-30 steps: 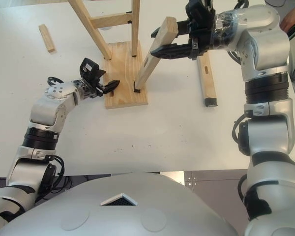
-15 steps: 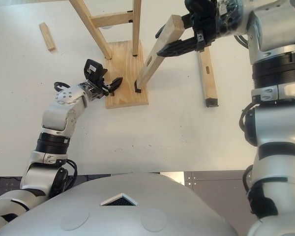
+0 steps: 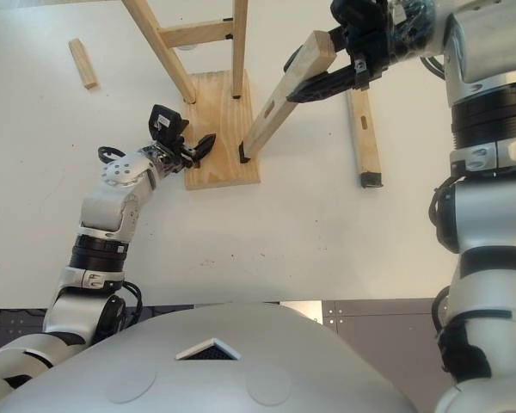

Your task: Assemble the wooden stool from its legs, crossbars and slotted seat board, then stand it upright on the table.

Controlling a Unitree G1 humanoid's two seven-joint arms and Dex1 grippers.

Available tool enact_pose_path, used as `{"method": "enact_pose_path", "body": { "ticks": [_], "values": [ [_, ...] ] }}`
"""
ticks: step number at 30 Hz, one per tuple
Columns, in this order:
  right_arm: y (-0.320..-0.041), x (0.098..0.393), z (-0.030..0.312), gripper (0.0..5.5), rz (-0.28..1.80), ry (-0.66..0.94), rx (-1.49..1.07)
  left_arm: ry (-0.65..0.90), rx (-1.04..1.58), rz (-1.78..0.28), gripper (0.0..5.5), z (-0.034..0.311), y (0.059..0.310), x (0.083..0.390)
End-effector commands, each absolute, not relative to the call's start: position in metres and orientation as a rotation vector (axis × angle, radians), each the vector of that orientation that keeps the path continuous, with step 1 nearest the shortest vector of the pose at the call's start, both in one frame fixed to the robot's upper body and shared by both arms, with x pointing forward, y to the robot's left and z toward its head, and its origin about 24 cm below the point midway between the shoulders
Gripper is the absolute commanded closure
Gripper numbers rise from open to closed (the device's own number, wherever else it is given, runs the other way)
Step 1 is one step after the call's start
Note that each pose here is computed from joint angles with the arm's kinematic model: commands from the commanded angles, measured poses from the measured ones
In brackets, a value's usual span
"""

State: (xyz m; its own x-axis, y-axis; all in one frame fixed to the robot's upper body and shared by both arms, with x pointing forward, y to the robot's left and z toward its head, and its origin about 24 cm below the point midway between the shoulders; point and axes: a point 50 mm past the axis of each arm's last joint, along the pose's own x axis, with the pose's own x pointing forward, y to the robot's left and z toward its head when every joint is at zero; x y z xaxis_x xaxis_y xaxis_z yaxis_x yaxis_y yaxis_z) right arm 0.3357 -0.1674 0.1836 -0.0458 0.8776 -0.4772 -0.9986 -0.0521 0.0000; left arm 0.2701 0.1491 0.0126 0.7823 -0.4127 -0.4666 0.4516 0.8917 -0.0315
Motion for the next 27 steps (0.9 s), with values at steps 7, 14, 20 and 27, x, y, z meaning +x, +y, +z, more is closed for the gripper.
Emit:
{"method": "enact_pose_path", "body": {
  "ticks": [7, 14, 20, 27],
  "values": [
    [-0.124, 0.323, 0.186, 3.46, 1.682, 0.378, -0.397, 0.672, 0.055, -0.438, 2.00, -0.026, 0.148, 0.246],
    [-0.098, 0.316, 0.145, 3.46, 1.676, 0.461, -0.322, 0.684, 0.045, -0.446, 2.00, -0.028, 0.146, 0.244],
    [-0.118, 0.305, 0.085, 3.46, 1.599, 0.663, -0.338, 0.703, 0.053, -0.450, 2.00, -0.029, 0.152, 0.238],
    [-0.145, 0.291, 0.033, 3.46, 1.517, 0.816, -0.479, 0.709, 0.077, -0.467, 2.00, -0.024, 0.160, 0.241]
  ]
}}
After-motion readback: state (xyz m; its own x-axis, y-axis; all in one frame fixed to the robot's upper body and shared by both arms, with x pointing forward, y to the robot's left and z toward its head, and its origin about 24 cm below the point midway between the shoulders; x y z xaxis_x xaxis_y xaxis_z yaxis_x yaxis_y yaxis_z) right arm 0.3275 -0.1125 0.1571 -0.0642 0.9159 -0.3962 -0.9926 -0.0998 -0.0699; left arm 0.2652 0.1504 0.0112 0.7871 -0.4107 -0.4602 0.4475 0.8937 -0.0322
